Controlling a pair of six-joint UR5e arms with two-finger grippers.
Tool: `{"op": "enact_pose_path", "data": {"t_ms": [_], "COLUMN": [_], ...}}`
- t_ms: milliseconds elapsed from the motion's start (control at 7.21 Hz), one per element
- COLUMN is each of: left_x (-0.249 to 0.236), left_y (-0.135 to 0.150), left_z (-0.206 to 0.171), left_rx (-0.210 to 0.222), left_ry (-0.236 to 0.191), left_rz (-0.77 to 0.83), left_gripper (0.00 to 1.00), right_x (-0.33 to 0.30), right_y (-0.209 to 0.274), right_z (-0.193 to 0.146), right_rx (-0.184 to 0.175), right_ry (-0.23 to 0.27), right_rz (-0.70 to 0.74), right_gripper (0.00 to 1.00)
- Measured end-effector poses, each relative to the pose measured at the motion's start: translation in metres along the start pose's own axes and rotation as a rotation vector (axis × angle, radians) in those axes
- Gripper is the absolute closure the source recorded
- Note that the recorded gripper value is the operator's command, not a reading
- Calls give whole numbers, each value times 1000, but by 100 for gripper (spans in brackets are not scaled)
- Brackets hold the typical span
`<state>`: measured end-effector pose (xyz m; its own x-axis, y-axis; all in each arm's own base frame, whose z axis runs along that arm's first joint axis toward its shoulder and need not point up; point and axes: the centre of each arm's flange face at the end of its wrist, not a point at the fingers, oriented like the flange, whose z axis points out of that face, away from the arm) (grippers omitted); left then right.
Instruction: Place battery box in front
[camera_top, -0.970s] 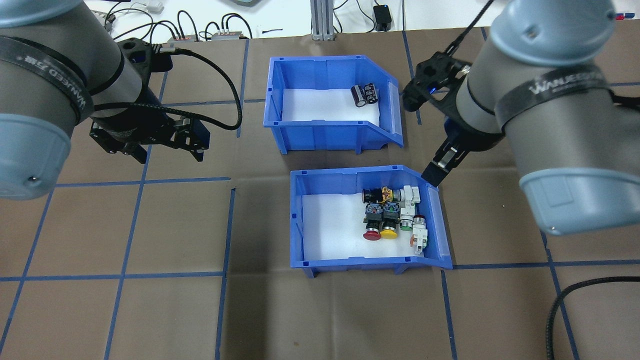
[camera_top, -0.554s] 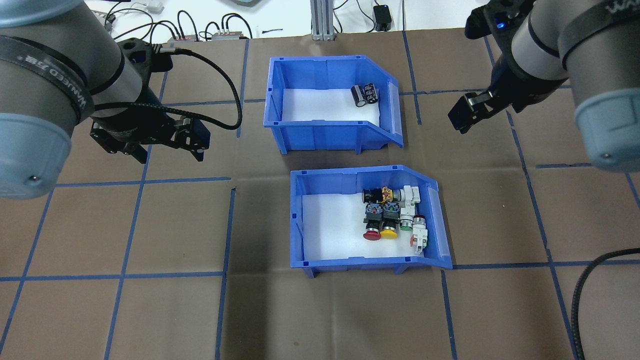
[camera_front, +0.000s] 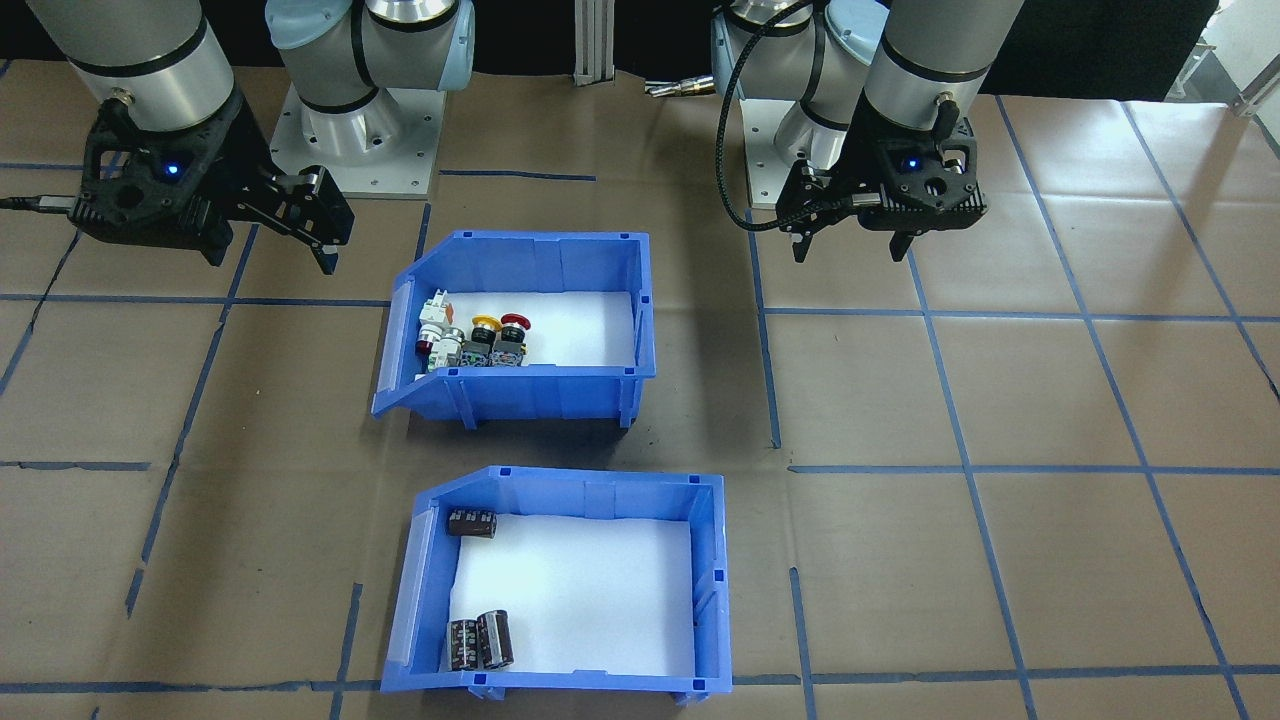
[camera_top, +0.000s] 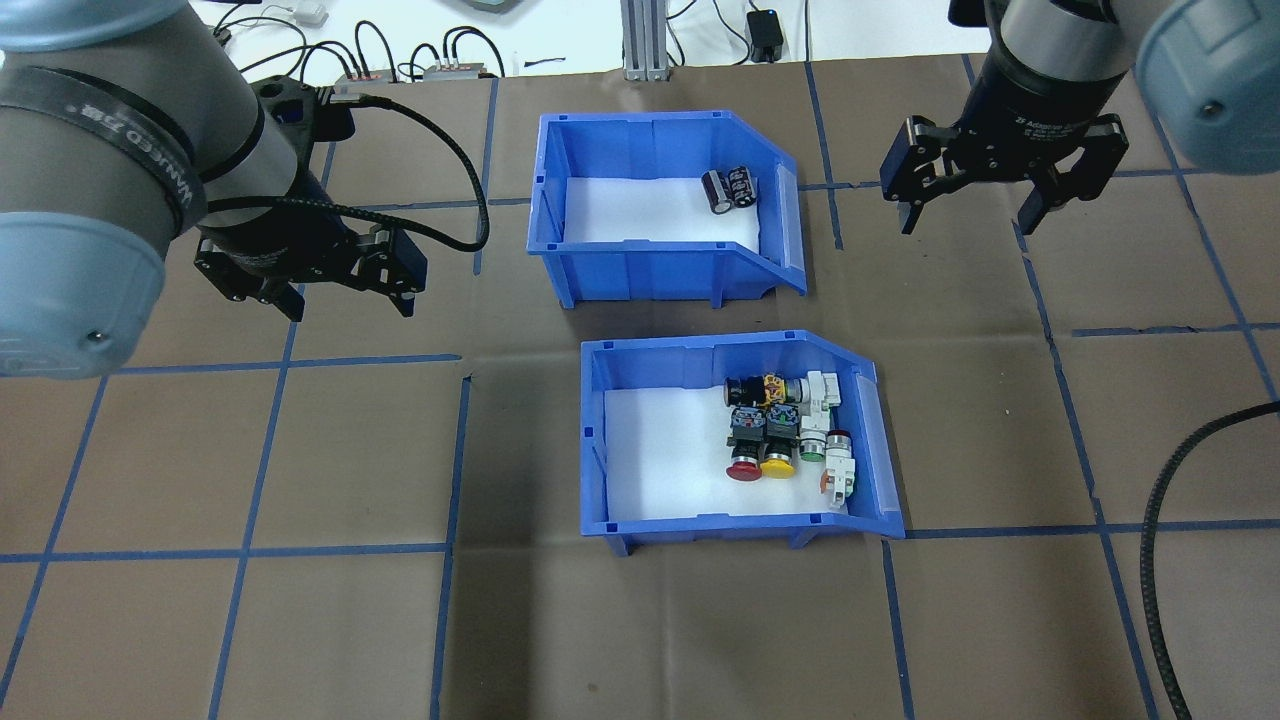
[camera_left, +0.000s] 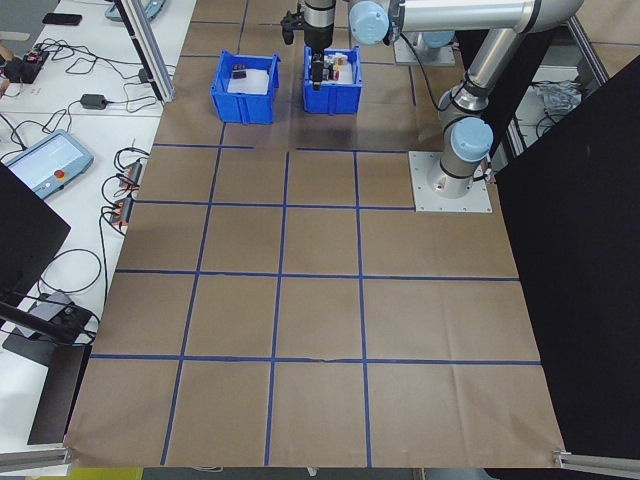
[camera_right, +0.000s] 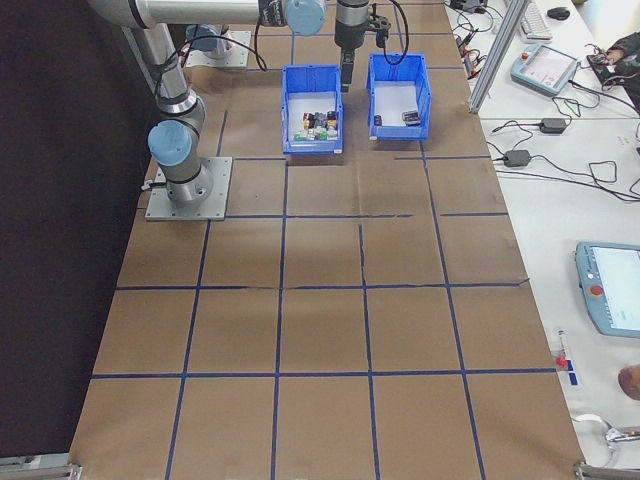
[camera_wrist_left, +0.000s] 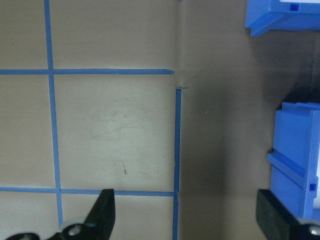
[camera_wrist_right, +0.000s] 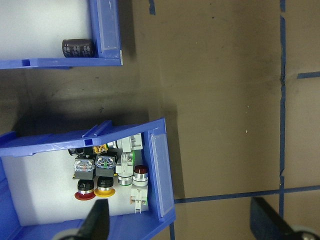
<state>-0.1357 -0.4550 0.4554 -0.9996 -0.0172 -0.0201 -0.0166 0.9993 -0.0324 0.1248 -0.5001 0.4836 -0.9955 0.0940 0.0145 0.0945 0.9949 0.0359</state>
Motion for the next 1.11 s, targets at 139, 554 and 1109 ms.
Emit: {"op": "enact_pose_path", "data": {"t_ms": [139,554,1109], "left_x": [0,0,0], "left_y": [-4,-8,-6], "left_z": [0,2,3], "left_rx": [0,-3,0], "left_ry": [0,-1,-1], "left_rz": [2,6,9], "left_gripper": [0,0,0], "right_x": [-2,-3,-3], "right_y": [2,4,4], "right_z": [3,14,15], "right_rx": [-12,-27,-28], "right_ry": [-2,3,2], "right_rz": [13,9,10], "right_gripper": [0,0,0]}}
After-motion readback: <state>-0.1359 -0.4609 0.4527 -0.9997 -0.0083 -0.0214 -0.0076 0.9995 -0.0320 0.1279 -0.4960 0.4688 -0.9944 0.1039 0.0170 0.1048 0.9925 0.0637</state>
